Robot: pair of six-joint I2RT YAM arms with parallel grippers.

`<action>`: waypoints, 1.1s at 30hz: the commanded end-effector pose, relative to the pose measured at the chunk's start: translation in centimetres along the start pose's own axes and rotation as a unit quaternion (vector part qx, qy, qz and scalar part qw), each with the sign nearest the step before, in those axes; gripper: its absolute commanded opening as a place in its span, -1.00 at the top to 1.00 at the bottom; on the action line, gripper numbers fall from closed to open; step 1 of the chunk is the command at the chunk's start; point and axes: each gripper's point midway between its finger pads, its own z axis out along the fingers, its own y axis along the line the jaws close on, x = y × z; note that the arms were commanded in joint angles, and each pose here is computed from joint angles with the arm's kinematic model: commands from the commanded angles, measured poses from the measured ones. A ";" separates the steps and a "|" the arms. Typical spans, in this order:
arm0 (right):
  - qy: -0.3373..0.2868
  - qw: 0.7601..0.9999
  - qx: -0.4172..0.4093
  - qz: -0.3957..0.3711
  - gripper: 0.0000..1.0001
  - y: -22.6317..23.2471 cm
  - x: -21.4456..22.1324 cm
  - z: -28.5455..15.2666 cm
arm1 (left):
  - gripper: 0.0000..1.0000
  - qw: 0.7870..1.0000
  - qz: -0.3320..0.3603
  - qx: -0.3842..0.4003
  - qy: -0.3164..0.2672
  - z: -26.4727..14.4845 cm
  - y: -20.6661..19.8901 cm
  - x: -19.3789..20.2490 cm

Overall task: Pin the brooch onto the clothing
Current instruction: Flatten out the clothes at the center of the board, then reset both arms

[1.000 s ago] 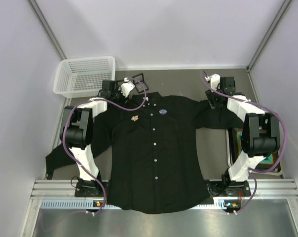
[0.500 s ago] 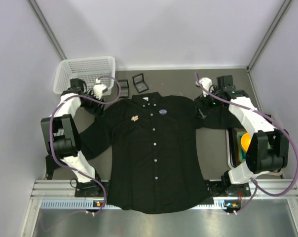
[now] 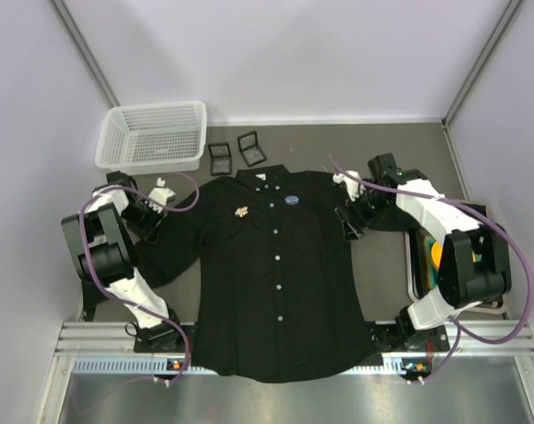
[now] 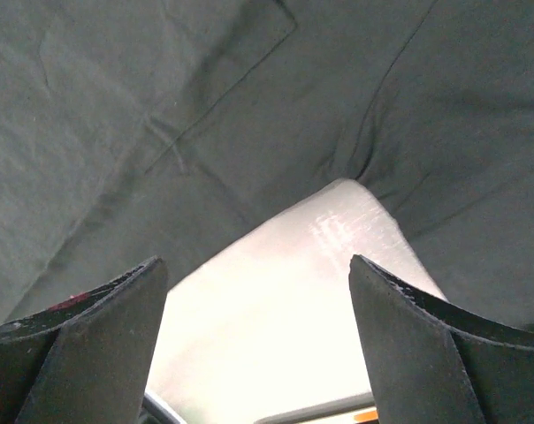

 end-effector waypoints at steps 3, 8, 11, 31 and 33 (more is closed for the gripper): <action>0.008 1.000 -0.012 0.014 -0.63 1.4 1.3 -0.2 | 0.53 0.997 -0.010 0.004 0.080 1.5 1.9 6.5; 0.001 1.000 -0.003 0.013 -0.63 1.6 1.3 -0.8 | 0.48 0.997 -0.016 -0.017 0.067 0.3 3.4 7.0; -0.005 1.000 -0.001 0.013 -0.63 1.6 1.0 -1.1 | 0.39 0.998 -0.015 -0.050 0.034 -0.9 5.3 4.9; -0.318 0.929 0.189 -0.013 -0.97 1.4 -9.7 -18.7 | -0.98 0.918 -0.108 -0.148 -0.353 -23.6 -5.3 -20.7; -0.306 0.938 0.160 -0.003 -0.98 2.3 -8.6 -17.2 | -0.98 0.924 -0.117 -0.121 -0.343 -21.2 -9.1 -21.6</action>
